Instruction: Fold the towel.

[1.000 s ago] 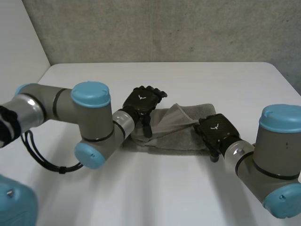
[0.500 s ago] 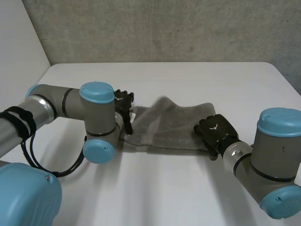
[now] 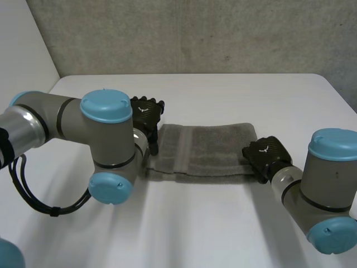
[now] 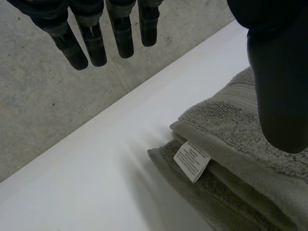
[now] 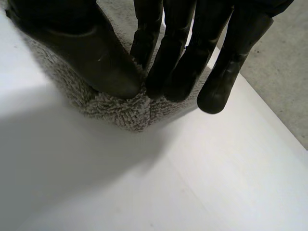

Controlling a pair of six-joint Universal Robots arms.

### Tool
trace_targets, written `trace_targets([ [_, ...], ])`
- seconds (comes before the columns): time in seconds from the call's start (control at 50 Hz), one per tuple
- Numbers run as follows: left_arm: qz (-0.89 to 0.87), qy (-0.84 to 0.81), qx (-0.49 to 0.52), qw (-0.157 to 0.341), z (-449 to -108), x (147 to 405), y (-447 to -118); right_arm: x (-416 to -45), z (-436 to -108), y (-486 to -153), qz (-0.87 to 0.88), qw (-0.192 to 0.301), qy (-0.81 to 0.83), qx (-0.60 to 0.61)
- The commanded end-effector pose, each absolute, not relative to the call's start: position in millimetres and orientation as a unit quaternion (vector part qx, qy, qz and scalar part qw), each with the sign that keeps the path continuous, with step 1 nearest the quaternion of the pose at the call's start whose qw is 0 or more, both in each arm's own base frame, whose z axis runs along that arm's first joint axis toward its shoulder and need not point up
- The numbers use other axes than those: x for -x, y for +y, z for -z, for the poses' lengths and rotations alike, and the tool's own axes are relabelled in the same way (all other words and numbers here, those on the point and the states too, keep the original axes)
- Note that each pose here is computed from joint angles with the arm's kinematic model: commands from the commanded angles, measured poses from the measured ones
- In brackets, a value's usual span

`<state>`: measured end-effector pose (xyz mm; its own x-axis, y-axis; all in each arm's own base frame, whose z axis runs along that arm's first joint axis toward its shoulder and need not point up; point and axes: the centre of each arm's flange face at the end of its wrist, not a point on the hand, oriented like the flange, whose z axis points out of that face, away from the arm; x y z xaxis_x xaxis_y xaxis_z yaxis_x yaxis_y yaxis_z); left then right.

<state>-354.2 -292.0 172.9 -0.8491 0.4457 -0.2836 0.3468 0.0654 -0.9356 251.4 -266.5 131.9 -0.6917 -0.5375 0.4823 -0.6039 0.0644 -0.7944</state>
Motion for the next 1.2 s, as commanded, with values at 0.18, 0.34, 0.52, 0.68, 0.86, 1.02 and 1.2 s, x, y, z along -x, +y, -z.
trace_targets([
  [0.18, -0.618, -0.735, 0.276, 0.047, -187.2, 331.5, -278.5, -224.9, -140.5, -283.4, -0.543, 0.079, -0.737, -0.396],
  [0.34, -0.624, -0.720, 0.291, 0.085, -200.0, 320.1, -270.0, -240.1, -187.4, -293.6, -0.593, 0.148, -0.642, -0.462],
  [0.52, -0.677, -0.695, 0.206, 0.124, -235.8, 292.8, -278.6, -361.6, -203.2, -237.8, -0.666, 0.043, -0.520, -0.533],
  [0.68, -0.686, -0.700, 0.138, 0.143, -243.9, 268.4, -292.3, -416.1, -155.4, -185.3, -0.635, -0.019, -0.488, -0.599],
  [0.86, -0.684, -0.702, 0.138, 0.143, -241.8, 268.0, -292.5, -401.2, -165.0, -184.9, -0.639, -0.016, -0.525, -0.562],
  [1.02, -0.685, -0.697, 0.145, 0.153, -241.4, 277.5, -297.6, -359.0, -224.6, -205.1, -0.673, -0.078, -0.599, -0.427],
  [1.2, -0.670, -0.692, 0.186, 0.196, -229.9, 309.9, -295.8, -323.2, -230.4, -234.6, -0.645, -0.107, -0.669, -0.354],
])
